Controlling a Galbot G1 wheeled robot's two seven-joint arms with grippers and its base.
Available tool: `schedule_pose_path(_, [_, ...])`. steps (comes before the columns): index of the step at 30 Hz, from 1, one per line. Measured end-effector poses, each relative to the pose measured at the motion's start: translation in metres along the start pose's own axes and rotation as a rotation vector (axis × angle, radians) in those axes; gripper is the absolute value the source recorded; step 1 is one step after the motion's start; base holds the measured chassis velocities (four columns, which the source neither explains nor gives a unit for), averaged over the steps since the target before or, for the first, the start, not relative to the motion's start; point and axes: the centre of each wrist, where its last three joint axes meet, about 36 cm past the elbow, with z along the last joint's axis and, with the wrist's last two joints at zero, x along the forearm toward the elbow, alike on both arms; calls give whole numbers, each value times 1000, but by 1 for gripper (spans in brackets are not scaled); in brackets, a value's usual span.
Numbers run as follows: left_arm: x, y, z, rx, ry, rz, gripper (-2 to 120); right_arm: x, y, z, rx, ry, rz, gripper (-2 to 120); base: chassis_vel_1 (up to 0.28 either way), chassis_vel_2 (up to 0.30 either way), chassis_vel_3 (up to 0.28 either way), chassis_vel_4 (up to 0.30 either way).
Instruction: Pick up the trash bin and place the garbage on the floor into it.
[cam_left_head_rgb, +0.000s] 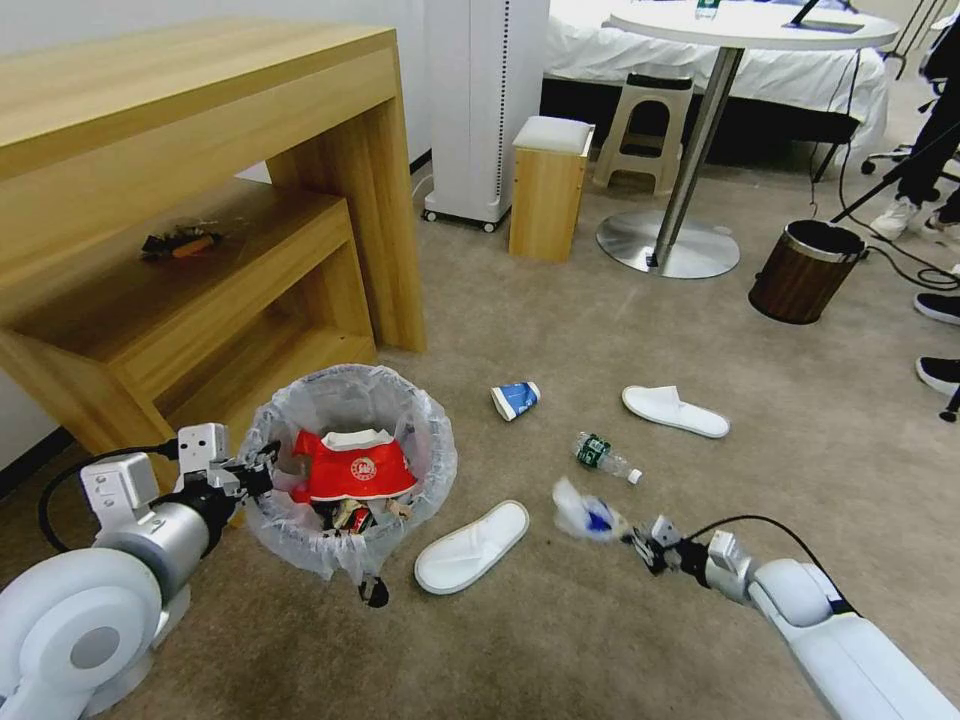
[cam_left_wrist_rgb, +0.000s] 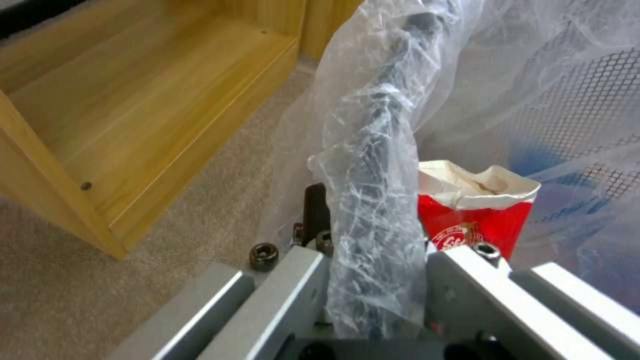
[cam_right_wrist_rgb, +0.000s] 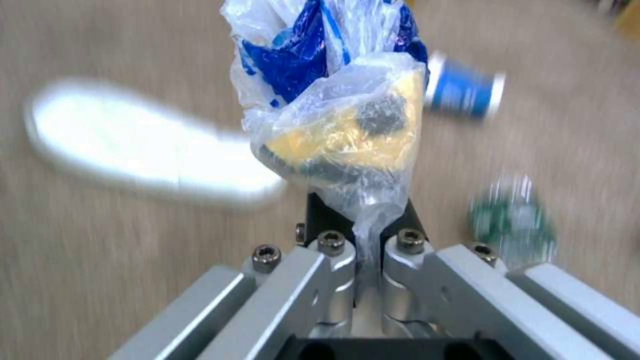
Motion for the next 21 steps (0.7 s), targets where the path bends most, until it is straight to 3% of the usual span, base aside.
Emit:
schedule_pose_path(2, [0, -1, 1, -2, 5, 2, 0, -5, 2, -25, -13, -101, -4, 0, 0, 0, 0, 0])
schedule_pose_path(5, [-1, -1, 2, -2, 9, 4, 0, -9, 4, -37, -32, -160, -8, 0, 0, 0, 0, 0])
schedule_pose_path(9, [-2, 0, 4, 0, 17, 17, 0, -28, 9, -66, -63, -371, -50, 0, 0, 0, 0, 0])
schedule_pose_path(21, [-4, -3, 6, 11, 38, 42, 0, -60, 23, -109, -167, -658, -246, 0, 0, 0, 0, 0])
